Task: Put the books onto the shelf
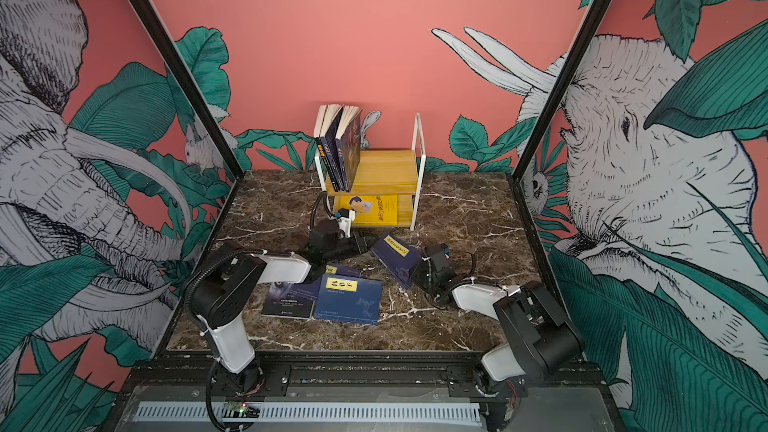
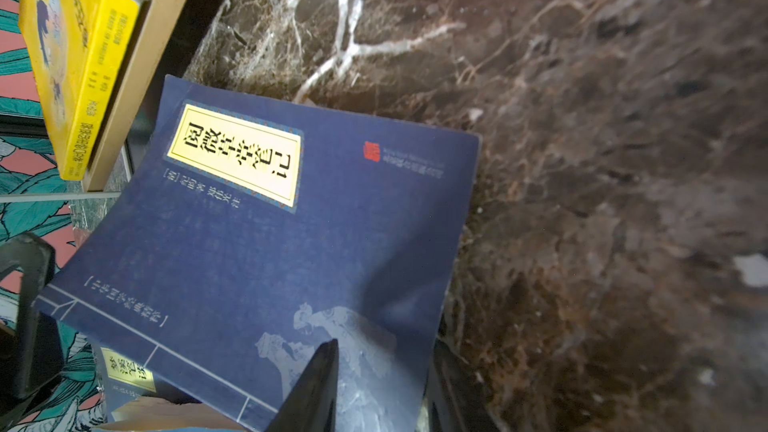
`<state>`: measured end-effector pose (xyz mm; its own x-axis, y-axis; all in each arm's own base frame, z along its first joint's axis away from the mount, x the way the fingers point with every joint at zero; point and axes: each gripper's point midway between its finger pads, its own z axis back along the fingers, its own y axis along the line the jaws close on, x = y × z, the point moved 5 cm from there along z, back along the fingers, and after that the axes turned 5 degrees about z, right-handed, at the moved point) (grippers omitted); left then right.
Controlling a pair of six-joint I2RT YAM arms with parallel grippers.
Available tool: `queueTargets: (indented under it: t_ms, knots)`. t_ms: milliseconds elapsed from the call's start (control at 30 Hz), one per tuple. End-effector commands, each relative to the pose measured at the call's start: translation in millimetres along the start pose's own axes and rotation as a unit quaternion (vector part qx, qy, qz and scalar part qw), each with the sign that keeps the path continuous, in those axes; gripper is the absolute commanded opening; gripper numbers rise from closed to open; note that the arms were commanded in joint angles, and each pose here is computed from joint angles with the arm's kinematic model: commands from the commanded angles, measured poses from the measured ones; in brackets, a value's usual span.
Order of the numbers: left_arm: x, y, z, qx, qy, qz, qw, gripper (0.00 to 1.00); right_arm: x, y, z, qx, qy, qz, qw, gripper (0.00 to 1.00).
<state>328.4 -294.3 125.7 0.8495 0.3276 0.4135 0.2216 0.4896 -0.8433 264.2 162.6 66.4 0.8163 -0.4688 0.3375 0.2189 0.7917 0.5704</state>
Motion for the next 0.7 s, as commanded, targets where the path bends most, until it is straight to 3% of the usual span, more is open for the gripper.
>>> queueTargets:
  t_ms: [0, 400, 667]
  knots:
    - [-34, -17, -2, -0.02, 0.068, 0.034, 0.997, 0.39, -23, -20, 0, -0.032, 0.047, -0.019, 0.998, 0.38]
    - [-95, -14, 12, 0.015, 0.149, 0.09, 0.985, 0.42, -37, -30, 37, -0.066, 0.084, 0.032, 0.994, 0.38]
    - [-64, 8, 36, 0.158, 0.153, -0.01, 0.976, 0.69, -38, -41, 48, -0.11, 0.09, 0.071, 0.987, 0.38]
